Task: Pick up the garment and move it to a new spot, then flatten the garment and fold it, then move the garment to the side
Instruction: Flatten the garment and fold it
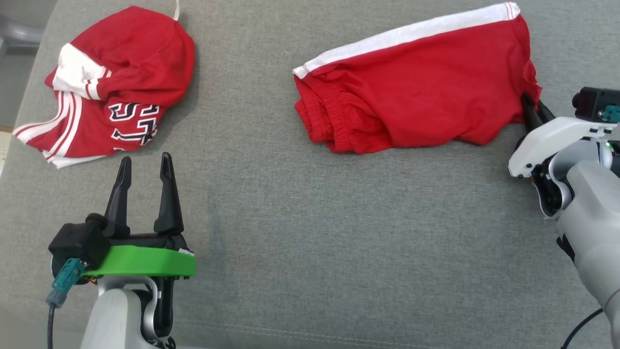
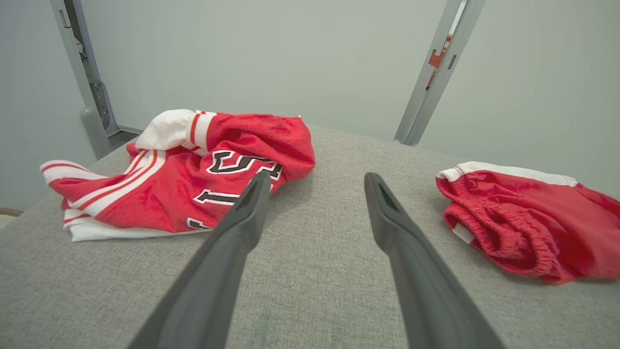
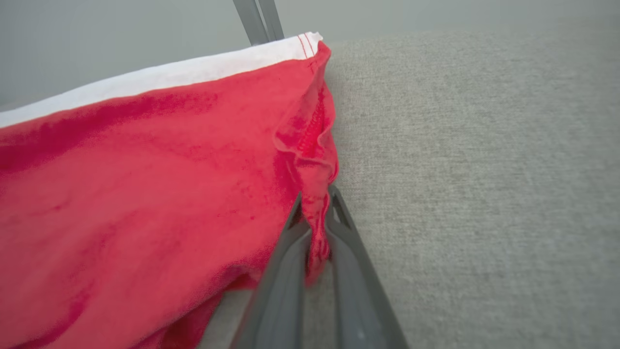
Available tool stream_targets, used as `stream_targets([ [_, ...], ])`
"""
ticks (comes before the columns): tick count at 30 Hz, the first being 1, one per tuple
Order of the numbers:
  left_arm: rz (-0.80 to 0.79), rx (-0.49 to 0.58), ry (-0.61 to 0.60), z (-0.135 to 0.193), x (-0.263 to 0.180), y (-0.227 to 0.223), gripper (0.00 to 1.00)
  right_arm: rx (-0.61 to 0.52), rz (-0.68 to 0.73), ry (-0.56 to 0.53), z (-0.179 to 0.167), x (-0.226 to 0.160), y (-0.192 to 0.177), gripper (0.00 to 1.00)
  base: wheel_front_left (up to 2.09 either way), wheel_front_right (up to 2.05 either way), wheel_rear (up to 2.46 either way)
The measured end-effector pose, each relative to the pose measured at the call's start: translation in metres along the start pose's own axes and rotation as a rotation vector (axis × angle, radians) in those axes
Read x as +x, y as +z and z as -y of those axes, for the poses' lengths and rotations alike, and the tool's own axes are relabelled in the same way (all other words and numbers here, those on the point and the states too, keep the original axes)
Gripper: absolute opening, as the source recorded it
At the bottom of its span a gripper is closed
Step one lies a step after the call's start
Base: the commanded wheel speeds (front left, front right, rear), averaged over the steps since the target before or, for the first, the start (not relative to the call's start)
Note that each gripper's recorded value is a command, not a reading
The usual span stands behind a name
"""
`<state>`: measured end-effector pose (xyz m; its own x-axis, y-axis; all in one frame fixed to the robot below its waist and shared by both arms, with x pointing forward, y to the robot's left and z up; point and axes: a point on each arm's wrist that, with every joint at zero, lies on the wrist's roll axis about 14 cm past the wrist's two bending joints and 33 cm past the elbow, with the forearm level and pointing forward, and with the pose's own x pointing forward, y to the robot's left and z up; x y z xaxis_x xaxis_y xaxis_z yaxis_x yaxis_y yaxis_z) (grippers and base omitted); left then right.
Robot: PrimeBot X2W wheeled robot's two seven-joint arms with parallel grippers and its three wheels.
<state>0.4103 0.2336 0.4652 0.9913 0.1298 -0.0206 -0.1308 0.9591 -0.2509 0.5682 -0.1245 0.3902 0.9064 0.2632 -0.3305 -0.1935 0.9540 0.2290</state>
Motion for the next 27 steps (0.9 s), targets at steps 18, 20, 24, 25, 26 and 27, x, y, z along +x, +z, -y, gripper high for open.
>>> stream_targets([
  [18,0.019,0.018,-0.108,0.035,-0.005,0.006,1.0,0.109,0.1,-0.268,0.111,-0.12,0.0,0.0,0.0,0.0,0.0],
  [20,0.018,0.023,-0.117,0.038,-0.005,0.005,1.0,0.118,0.116,-0.282,0.115,-0.125,0.003,0.0,0.0,0.0,0.0],
  [24,0.016,0.031,-0.13,0.042,-0.005,0.005,1.0,0.13,0.155,-0.283,0.113,-0.127,0.013,0.0,0.0,0.0,0.0],
  [25,0.017,0.033,-0.132,0.042,-0.005,0.005,1.0,0.118,0.161,-0.275,0.111,-0.127,0.015,0.0,0.0,0.0,0.0],
  [26,0.018,0.033,-0.132,0.042,-0.006,0.005,1.0,0.109,0.168,-0.268,0.108,-0.126,0.018,0.0,0.0,0.0,0.0],
  [27,0.019,0.033,-0.131,0.042,-0.006,0.006,1.0,0.11,0.182,-0.261,0.106,-0.126,0.023,0.0,0.0,0.0,0.0],
])
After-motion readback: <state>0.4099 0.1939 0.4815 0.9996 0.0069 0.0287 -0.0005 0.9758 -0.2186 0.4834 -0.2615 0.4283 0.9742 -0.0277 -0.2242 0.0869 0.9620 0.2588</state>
